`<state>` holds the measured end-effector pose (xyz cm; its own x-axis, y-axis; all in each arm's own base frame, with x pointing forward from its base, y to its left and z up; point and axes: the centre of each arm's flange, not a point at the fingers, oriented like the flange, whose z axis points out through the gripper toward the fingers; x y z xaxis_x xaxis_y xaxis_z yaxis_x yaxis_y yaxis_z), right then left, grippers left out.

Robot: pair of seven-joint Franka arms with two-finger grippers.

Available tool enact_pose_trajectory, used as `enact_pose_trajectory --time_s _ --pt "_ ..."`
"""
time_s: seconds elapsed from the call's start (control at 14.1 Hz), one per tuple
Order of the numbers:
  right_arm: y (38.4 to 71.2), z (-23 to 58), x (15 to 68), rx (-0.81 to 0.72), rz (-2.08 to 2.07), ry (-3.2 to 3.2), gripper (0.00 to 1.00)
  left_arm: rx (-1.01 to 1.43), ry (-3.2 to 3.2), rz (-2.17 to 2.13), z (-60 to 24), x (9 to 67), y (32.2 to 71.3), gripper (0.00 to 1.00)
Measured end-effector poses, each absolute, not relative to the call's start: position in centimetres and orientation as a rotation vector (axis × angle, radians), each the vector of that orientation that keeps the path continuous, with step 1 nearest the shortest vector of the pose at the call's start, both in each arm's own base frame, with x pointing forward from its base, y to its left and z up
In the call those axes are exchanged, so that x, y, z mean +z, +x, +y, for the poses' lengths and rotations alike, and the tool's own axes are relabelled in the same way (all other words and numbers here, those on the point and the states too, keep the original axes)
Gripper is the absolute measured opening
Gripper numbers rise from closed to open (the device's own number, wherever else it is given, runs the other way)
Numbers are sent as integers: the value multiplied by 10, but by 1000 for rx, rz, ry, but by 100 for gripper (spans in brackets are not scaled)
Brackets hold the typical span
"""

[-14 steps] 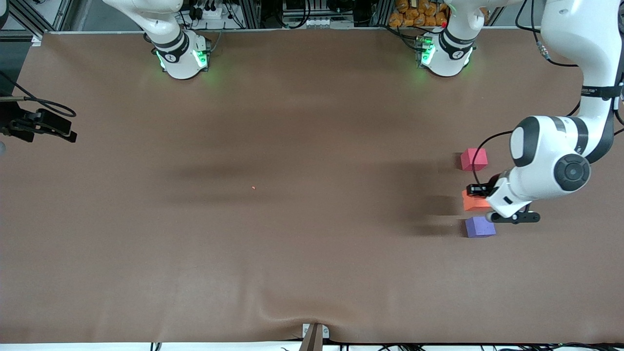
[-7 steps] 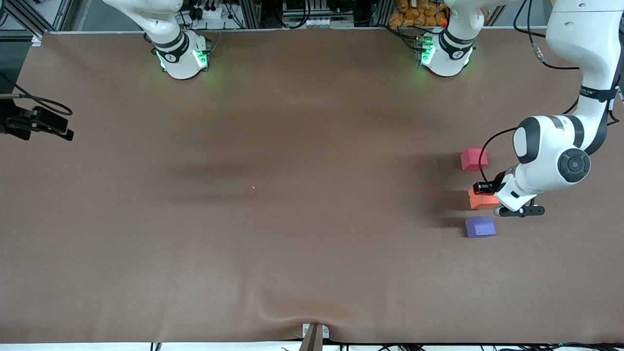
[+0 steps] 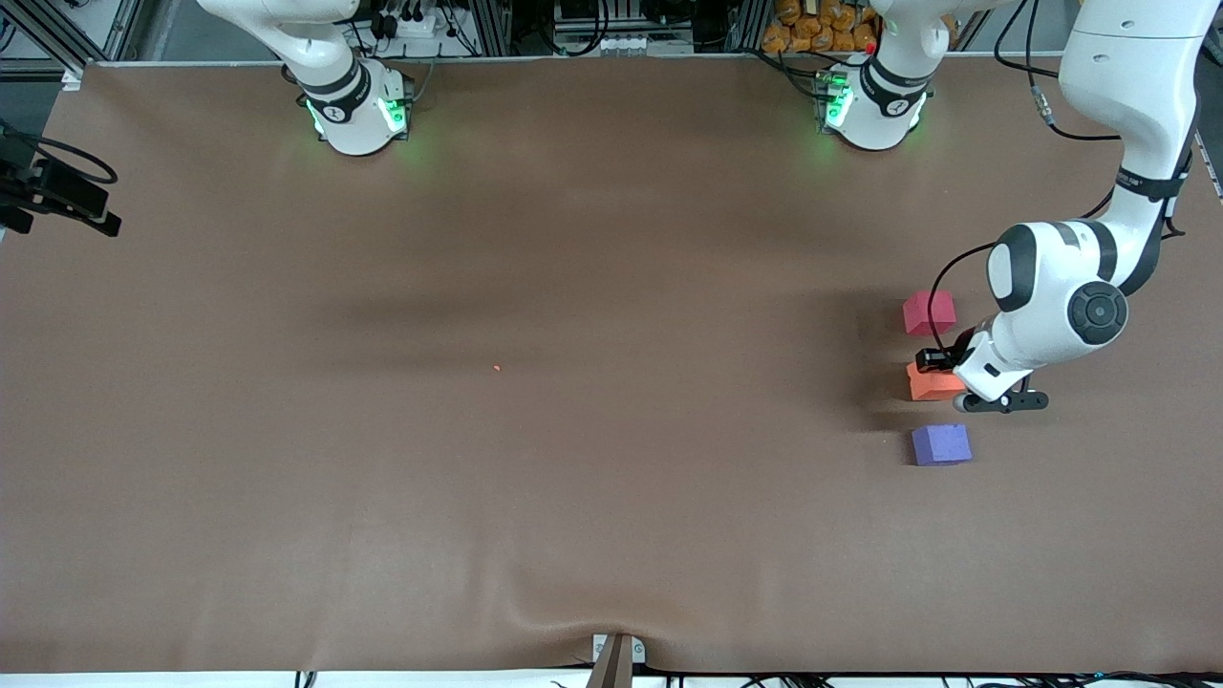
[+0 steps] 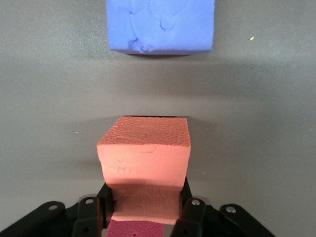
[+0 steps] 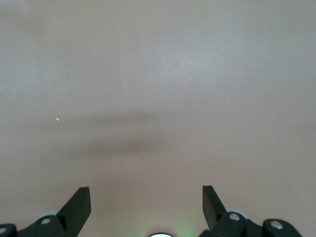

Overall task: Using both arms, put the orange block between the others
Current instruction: 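Carry the orange cube with the left gripper toward the pink cube, then set the orange cube between pink and blue cubes, open left gripper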

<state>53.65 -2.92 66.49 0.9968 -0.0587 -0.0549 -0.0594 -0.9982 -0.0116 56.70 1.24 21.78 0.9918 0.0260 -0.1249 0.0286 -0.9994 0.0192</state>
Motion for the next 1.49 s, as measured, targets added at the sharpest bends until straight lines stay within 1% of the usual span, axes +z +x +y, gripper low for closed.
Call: enact_pose_trajectory --time_s 0.78,0.85,0.92,1.0,1.07,1.14,1.21,1.35,1.49 --pt "538 -20 662 89 68 -3126 100 -216 3132 -17 12 212 562 52" --pt "538 -20 662 88 69 -3126 100 -211 3132 -17 12 212 563 56" --pt "538 -20 662 88 68 -3126 100 -201 3132 -18 12 214 565 64" --pt "538 -19 661 88 68 -3126 100 -181 3134 -20 11 218 570 75" --pt "538 -20 661 89 68 -3126 100 -151 3135 -23 10 225 576 85" --pt "538 -20 660 89 68 -3126 100 -119 3136 -27 9 236 585 93" --pt "538 -20 660 92 69 -3126 100 -101 3136 -33 5 252 595 100" --pt "538 -20 658 96 70 -3126 100 -111 3133 -4 -16 305 615 100" --pt "538 -22 658 98 74 -3125 100 -118 3129 69 -49 375 628 100"
